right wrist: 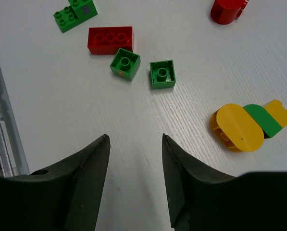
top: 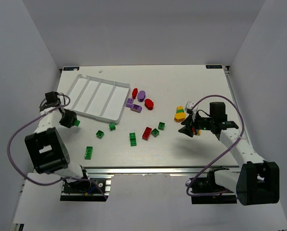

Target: Sort the legos into containers by color

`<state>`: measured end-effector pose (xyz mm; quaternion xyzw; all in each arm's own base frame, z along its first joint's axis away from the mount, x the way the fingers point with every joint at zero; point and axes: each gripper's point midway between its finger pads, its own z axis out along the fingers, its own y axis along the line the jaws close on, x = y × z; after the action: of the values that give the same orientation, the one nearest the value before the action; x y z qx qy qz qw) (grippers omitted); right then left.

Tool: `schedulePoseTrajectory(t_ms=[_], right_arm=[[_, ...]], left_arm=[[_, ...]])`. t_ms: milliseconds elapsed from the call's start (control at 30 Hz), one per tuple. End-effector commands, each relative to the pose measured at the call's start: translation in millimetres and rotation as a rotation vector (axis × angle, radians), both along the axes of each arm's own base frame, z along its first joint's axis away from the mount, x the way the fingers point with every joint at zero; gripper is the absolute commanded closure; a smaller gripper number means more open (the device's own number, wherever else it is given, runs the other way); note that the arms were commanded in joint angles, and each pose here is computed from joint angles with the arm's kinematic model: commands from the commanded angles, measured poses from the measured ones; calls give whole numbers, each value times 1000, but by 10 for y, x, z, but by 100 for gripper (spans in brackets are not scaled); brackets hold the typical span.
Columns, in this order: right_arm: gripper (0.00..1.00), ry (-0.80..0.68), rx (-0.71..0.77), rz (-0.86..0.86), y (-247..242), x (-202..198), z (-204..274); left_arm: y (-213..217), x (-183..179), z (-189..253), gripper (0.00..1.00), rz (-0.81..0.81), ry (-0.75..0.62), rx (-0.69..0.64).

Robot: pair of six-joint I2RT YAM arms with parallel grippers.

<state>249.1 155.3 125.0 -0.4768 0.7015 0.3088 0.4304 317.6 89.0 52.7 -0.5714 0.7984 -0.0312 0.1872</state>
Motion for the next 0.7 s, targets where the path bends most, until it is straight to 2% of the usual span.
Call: schedulePoseTrajectory(t_ms=[0, 200, 333, 400, 433, 667], right_arm=[[48, -36, 27, 18, 43, 22, 166], [54, -21, 38, 36, 69, 10, 172], [56, -21, 43, 48, 84, 28, 193], [56, -22, 45, 49, 85, 46, 204], [57, -21, 48, 53, 92, 57, 211], [57, -23, 49, 54, 95, 46, 185]], left_arm=[[65, 183, 688, 97, -106, -188, 104], [161, 308, 940, 99, -184, -199, 208], [238, 594, 1088, 98, -192, -258, 227], [222, 742, 1028, 98, -185, -274, 190], [241, 970, 1026, 98, -163, -323, 166], [192, 1510, 1010, 98, -84, -468, 52]])
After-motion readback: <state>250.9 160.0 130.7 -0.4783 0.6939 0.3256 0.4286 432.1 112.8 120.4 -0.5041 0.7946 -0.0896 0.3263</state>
